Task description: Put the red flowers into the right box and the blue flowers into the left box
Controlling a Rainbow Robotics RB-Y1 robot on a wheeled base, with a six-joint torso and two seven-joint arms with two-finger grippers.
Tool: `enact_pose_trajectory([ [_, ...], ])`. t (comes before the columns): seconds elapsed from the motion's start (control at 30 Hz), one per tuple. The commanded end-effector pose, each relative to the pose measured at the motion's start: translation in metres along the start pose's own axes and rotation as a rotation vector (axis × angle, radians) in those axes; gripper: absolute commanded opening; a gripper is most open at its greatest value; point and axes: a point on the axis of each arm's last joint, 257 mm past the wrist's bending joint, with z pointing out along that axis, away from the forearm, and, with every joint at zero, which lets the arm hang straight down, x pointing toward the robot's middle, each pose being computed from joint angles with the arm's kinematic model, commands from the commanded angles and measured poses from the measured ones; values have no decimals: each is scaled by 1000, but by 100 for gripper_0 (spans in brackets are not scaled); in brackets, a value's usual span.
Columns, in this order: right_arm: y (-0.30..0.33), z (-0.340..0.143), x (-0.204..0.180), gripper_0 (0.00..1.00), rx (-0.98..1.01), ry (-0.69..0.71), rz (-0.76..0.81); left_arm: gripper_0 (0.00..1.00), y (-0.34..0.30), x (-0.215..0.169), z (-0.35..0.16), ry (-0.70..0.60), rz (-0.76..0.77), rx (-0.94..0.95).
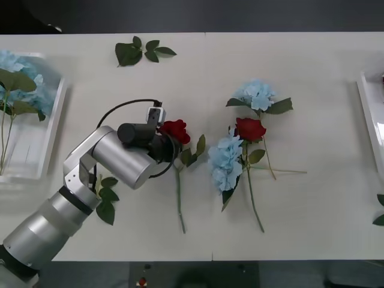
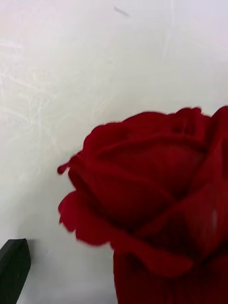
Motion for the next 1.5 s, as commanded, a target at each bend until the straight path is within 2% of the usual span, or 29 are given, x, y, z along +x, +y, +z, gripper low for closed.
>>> enact_pose_trajectory([
  [0.03, 48, -22, -24, 96, -8, -23, -30, 86, -15, -23, -3, -45, 16, 15],
  [0.07, 48, -22, -24, 96, -8, -23, -30, 86, -15, -23, -3, -45, 16, 15],
  [0.1, 73, -23, -27, 96, -16, -25, -66, 57, -14, -23, -3, -46, 17, 15],
  [0.2, 111, -23, -33, 96, -18, -34, -133, 0, -14, -22, -3, -41, 15, 17],
  [0.5, 230, -3, -52, 96, -126, -44, -297, 0, -22, -21, -6, -28, -12, 59],
  [0.7, 265, 19, -63, 96, -149, -64, -333, 0, -22, -40, -36, -30, -50, 123],
  [0.9, 280, 39, -55, 96, -130, -52, -382, 0, -11, -69, -89, -12, -93, 166],
  [1.17, 282, 68, -45, 96, -91, -20, -405, 0, 24, -122, -166, -73, -92, 200],
  [1.27, 285, 79, -44, 96, -76, -21, -415, 0, 15, -139, -183, -107, -92, 291],
  [1.5, 286, 92, -39, 96, -73, -29, -433, 0, -49, -185, -212, -288, -121, 584],
])
